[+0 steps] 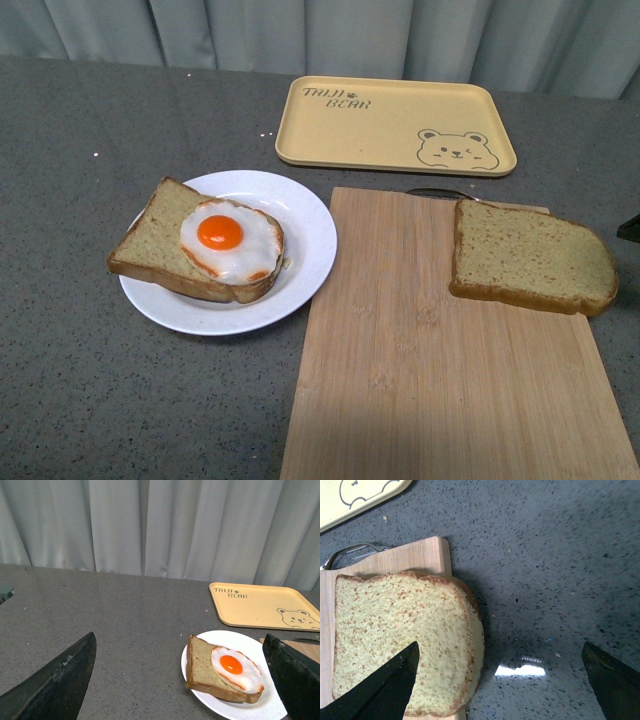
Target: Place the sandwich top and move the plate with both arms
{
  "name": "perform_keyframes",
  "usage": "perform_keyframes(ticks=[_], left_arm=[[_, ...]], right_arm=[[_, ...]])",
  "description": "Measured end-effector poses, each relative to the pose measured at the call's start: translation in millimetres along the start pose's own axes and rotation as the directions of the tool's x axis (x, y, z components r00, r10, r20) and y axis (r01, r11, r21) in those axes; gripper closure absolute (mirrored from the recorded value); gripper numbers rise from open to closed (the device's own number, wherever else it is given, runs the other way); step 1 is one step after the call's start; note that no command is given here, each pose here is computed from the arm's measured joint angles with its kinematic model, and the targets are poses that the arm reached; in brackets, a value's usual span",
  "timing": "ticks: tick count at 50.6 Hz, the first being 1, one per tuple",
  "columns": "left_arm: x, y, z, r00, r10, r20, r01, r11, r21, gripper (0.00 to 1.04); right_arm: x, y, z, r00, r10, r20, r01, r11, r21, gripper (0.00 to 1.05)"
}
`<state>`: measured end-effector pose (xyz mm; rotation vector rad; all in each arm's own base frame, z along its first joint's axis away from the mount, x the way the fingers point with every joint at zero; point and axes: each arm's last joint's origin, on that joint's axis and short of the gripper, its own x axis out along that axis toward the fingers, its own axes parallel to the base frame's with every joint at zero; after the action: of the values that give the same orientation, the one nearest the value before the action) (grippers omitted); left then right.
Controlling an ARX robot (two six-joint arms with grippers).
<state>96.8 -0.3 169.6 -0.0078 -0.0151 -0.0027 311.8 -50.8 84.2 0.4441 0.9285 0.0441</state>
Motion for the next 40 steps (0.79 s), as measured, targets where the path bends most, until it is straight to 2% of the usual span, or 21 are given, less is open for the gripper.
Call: perform_keyframes(ticks=[6,13,16,19,27,40], left_arm=[[0.0,0.0,0.0,1.0,0.0,0.0,0.0,1.0,0.0,0.07],[0.0,0.0,0.0,1.0,0.0,0.0,0.0,1.0,0.0,0.07],[0.0,0.0,0.0,1.0,0.0,0.0,0.0,1.0,0.0,0.07],[0.0,0.0,0.0,1.0,0.0,0.0,0.0,1.0,0.0,0.07],[0.0,0.0,0.0,1.0,0.0,0.0,0.0,1.0,0.0,0.07],[0.0,0.0,0.0,1.0,0.0,0.0,0.0,1.0,0.0,0.07]], right_arm=[[20.5,6.8,4.9,0.997,0.059,-0.055,-0.058,0.998,0.028,0.09],[34.7,13.8,6.2,0.993,0.06,-0.105,-0.056,0.998,0.037,0.1],[38.6,15.4,5.3,0.991,0.059,-0.121,-0.054,0.998,0.045,0.14],[42.7,17.1,4.3,0.988,0.062,-0.141,-0.054,0.997,0.059,0.22],[46.9,23.2,5.5,0.986,0.055,-0.159,-0.046,0.997,0.061,0.54],[43.2,26.2,7.1,0.986,0.047,-0.16,-0.038,0.998,0.057,0.85]])
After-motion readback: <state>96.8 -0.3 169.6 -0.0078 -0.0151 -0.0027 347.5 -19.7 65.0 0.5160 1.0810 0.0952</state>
